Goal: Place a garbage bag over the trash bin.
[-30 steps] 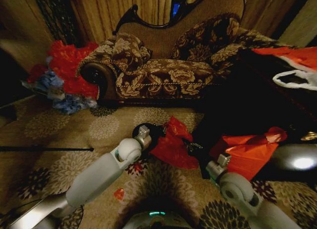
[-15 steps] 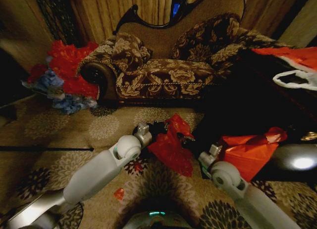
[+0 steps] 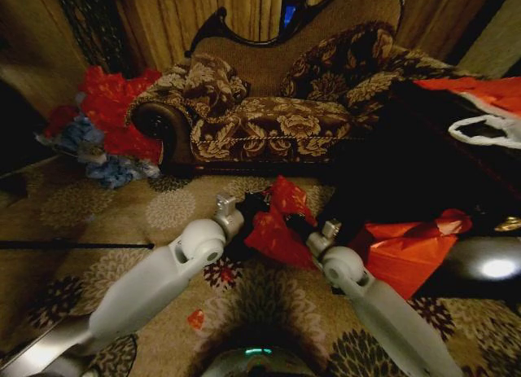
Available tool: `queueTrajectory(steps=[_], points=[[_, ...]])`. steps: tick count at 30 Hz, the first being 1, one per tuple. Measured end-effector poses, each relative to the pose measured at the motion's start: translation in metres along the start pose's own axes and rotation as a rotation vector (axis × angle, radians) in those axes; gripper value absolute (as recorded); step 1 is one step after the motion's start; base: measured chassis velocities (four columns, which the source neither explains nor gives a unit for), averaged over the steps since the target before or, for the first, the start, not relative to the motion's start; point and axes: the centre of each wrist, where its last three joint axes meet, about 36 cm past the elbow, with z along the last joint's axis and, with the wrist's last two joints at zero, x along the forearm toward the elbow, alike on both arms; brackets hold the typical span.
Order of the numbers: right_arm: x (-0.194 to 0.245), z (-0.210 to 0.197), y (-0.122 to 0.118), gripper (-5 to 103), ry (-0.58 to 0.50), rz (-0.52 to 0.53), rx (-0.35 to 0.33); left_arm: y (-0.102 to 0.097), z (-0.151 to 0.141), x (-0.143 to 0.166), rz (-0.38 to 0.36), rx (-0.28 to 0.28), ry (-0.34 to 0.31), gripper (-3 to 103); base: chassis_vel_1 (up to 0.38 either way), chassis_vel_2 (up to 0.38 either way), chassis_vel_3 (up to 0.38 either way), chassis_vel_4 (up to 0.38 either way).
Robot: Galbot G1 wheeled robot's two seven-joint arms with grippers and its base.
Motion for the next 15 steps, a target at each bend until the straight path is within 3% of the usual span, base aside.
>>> queueTrajectory(steps=[7, 15], points=[[-0.045, 0.001, 0.010, 0, 0.010, -0.011, 0.015, 0.009, -0.007, 0.012, -0.089, 0.051, -0.020, 0, 0.000, 0.000, 0.000, 0.000], [-0.072, 0.020, 0.031, 0, 0.065, -0.013, 0.032, 0.020, 0.011, 0.026, -0.234, 0.168, -0.016, 0, 0.000, 0.000, 0.000, 0.000]])
